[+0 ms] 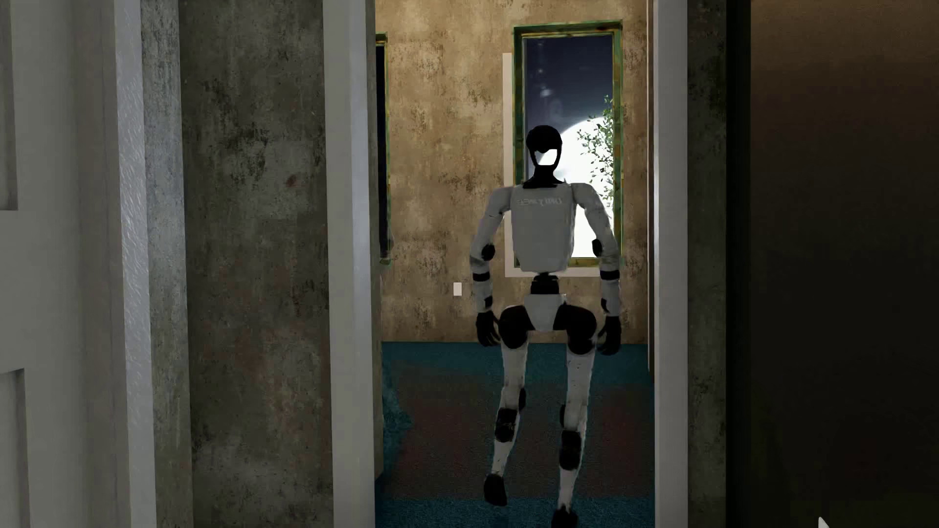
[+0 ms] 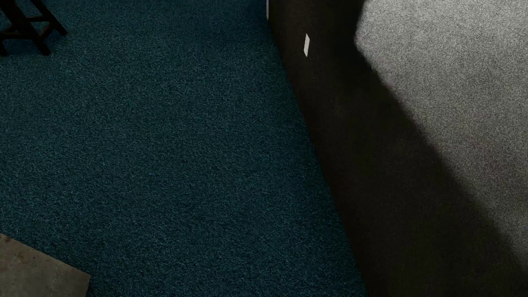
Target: Avoid the corner
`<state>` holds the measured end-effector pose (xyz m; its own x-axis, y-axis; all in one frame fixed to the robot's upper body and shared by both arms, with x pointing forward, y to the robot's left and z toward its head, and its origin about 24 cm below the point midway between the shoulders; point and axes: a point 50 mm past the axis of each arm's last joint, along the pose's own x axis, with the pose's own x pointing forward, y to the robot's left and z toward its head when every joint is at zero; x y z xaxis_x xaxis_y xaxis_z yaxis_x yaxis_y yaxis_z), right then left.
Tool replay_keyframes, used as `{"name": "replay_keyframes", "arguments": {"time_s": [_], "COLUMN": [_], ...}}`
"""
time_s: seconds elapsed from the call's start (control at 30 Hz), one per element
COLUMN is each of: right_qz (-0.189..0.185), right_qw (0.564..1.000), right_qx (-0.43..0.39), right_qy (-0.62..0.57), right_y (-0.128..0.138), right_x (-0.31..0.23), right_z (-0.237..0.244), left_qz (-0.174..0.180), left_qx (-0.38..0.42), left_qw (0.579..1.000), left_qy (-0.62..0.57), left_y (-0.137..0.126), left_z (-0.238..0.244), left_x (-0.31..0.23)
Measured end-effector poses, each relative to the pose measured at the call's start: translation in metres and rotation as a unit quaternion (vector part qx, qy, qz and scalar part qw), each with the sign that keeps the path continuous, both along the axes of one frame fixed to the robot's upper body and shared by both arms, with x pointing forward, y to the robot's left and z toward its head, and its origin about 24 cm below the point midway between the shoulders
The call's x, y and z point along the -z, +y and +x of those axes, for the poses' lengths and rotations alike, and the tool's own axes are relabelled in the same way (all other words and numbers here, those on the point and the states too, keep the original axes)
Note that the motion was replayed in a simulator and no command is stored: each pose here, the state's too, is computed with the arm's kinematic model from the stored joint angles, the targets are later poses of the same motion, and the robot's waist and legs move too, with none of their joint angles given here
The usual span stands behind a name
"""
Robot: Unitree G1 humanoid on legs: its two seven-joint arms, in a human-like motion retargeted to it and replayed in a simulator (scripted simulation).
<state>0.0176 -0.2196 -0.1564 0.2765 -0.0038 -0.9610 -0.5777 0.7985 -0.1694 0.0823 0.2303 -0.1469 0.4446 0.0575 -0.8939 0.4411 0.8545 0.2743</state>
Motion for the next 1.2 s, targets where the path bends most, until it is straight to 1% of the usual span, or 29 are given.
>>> {"name": "replay_keyframes", "arguments": {"time_s": [0.17,0.33,0.4,0.53,0.6,0.67,0.7,0.73,0.8,0.83,0.87,1.0,1.03,1.1,1.2], "right_qz": [-0.01,-0.013,-0.005,0.028,0.044,0.052,0.053,0.055,0.056,0.05,0.04,-0.017,-0.025,-0.031,-0.026], "right_qw": [1.0,1.0,0.999,0.998,0.997,0.998,0.998,0.998,0.998,0.998,0.998,0.995,0.994,0.994,0.996], "right_qx": [-0.001,-0.008,-0.015,-0.026,-0.014,0.01,0.01,0.031,-0.002,-0.014,-0.013,0.056,0.061,0.052,0.044], "right_qy": [-0.003,-0.024,-0.033,-0.052,-0.054,-0.039,-0.026,-0.02,-0.026,-0.034,-0.042,-0.08,-0.086,-0.088,-0.077], "right_y": [-0.008,-0.01,-0.005,0.018,0.027,0.034,0.037,0.038,0.036,0.032,0.023,-0.023,-0.03,-0.034,-0.029], "right_x": [-0.002,-0.004,-0.004,-0.004,-0.004,0.0,0.002,0.003,0.0,-0.002,-0.004,-0.014,-0.016,-0.017,-0.015], "right_z": [0.001,0.02,0.027,0.035,0.032,0.02,0.012,0.005,0.008,0.015,0.021,0.043,0.047,0.05,0.043], "left_qz": [-0.005,0.005,0.01,0.014,0.017,0.026,0.029,0.032,0.01,-0.004,-0.017,-0.052,-0.058,-0.062,-0.046], "left_qx": [-0.01,0.004,0.01,0.004,0.007,0.016,0.031,-0.02,-0.015,-0.009,-0.006,0.008,0.015,0.026,0.025], "left_qw": [1.0,0.998,0.996,0.993,0.99,0.987,0.988,0.993,1.0,1.0,0.998,0.984,0.981,0.979,0.991], "left_qy": [0.005,0.069,0.09,0.118,0.141,0.155,0.151,0.107,0.021,-0.023,-0.062,-0.171,-0.185,-0.191,-0.126], "left_y": [-0.001,-0.001,0.0,0.003,0.003,0.005,0.005,0.017,0.011,0.005,-0.001,-0.018,-0.022,-0.026,-0.02], "left_z": [-0.011,-0.044,-0.056,-0.077,-0.091,-0.093,-0.086,-0.066,-0.022,-0.001,0.017,0.069,0.076,0.077,0.049], "left_x": [0.0,0.01,0.012,0.013,0.014,0.016,0.016,0.011,0.0,-0.008,-0.016,-0.046,-0.05,-0.053,-0.032]}}
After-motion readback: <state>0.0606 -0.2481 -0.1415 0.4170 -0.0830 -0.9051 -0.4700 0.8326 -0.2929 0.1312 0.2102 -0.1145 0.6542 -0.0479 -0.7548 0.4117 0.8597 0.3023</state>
